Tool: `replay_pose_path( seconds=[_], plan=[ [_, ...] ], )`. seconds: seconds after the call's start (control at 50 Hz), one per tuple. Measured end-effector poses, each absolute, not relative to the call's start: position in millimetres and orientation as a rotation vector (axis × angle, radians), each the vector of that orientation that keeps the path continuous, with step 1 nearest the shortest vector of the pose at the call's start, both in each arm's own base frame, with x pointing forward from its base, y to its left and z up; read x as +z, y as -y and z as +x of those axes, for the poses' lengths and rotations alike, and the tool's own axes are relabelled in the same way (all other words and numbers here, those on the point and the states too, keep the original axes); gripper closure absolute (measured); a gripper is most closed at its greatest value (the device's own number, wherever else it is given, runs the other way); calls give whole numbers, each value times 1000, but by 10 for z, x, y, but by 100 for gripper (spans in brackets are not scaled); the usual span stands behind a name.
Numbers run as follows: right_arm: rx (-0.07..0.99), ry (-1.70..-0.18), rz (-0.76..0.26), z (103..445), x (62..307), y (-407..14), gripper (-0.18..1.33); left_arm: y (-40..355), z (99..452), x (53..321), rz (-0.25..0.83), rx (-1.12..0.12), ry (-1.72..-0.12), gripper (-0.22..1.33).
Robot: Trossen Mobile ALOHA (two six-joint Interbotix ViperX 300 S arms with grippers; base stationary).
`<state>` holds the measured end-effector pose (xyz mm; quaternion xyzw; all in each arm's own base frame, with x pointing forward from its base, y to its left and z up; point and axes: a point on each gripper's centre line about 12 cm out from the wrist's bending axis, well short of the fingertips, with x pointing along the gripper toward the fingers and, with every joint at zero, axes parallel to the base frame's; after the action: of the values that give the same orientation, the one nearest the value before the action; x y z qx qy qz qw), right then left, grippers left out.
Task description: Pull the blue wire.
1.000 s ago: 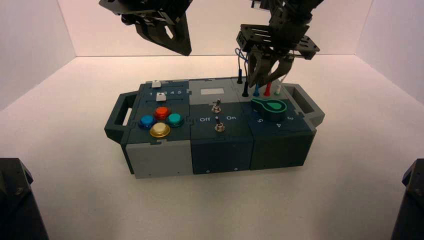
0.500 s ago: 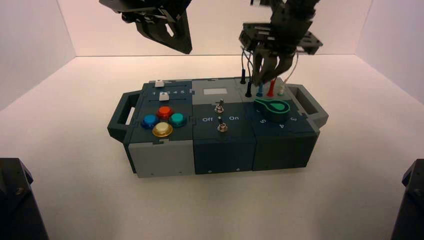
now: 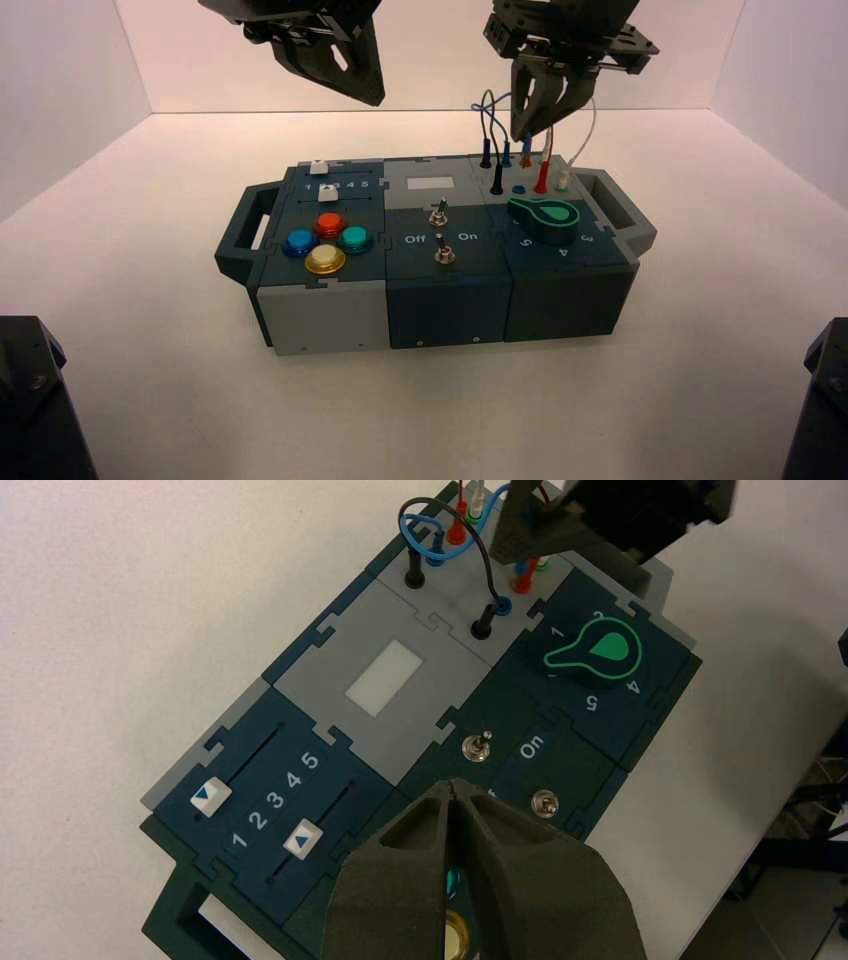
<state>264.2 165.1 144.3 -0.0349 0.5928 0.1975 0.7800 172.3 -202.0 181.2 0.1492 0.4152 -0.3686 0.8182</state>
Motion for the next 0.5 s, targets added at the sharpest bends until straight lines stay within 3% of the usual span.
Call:
replay_pose_path(
  seconds=[0.38,0.46,0.5],
  plan=[
    [424,-1336,-84,2544,1406,-1610,121,2027,1730,1827,318,-786,-881,128],
    [422,-1348,-86,2520,1384,-1598,111,2039,1739,1847,314,-787,-876,128],
    [422,-1359,-88,2492,1367,-1590,99,2044,1744,1857,313,-788,-873,128]
  ],
)
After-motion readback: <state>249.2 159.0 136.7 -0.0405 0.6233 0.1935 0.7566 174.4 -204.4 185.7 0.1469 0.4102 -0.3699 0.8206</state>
